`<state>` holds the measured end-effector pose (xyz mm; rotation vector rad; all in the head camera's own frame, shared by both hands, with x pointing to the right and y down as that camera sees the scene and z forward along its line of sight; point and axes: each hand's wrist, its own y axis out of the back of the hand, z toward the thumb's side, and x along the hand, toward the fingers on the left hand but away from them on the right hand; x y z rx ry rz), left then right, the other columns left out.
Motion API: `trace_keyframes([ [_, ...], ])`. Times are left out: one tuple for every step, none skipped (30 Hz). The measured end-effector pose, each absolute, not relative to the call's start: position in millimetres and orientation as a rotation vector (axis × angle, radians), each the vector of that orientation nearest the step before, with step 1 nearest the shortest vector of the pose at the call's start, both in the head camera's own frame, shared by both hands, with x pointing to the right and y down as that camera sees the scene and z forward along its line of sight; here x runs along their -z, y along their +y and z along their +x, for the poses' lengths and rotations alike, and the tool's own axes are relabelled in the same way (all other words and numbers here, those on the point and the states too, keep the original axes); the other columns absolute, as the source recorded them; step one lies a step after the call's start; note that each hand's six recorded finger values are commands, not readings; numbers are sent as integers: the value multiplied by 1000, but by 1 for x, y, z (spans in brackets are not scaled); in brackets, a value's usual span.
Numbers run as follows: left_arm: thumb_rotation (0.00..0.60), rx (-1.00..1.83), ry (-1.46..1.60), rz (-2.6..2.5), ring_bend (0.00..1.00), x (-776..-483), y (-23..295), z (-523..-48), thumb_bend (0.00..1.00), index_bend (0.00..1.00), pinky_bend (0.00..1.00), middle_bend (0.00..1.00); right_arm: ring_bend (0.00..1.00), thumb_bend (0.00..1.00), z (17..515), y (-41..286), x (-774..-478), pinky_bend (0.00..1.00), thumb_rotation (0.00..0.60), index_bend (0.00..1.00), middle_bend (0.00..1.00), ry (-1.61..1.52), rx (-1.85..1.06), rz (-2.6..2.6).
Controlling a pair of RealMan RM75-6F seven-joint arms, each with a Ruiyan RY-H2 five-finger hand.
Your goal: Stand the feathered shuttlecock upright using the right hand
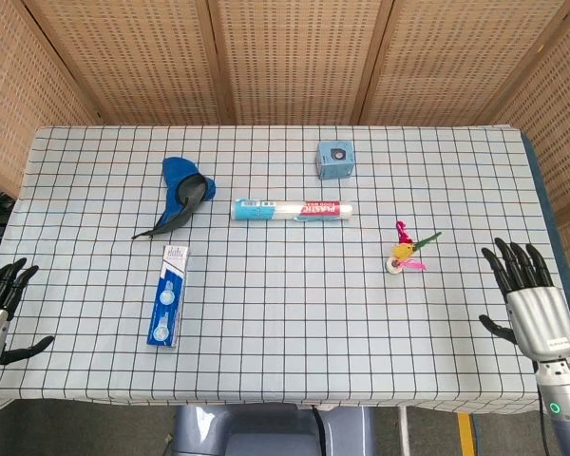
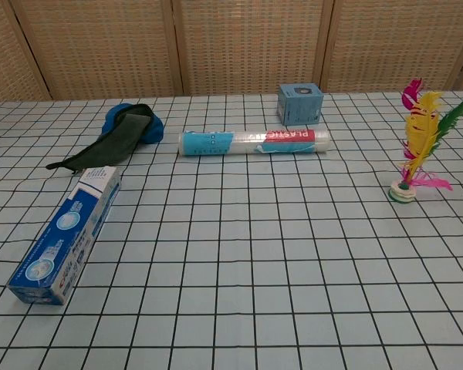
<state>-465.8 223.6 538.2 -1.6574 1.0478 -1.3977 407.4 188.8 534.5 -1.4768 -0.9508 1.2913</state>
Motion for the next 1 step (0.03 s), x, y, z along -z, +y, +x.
trace_keyframes([
  [600, 1395, 1047, -1659, 0, -538, 224, -465, 0, 0, 0, 0, 0, 0, 411, 195, -536, 0, 600, 0, 0, -962, -1292, -1481],
])
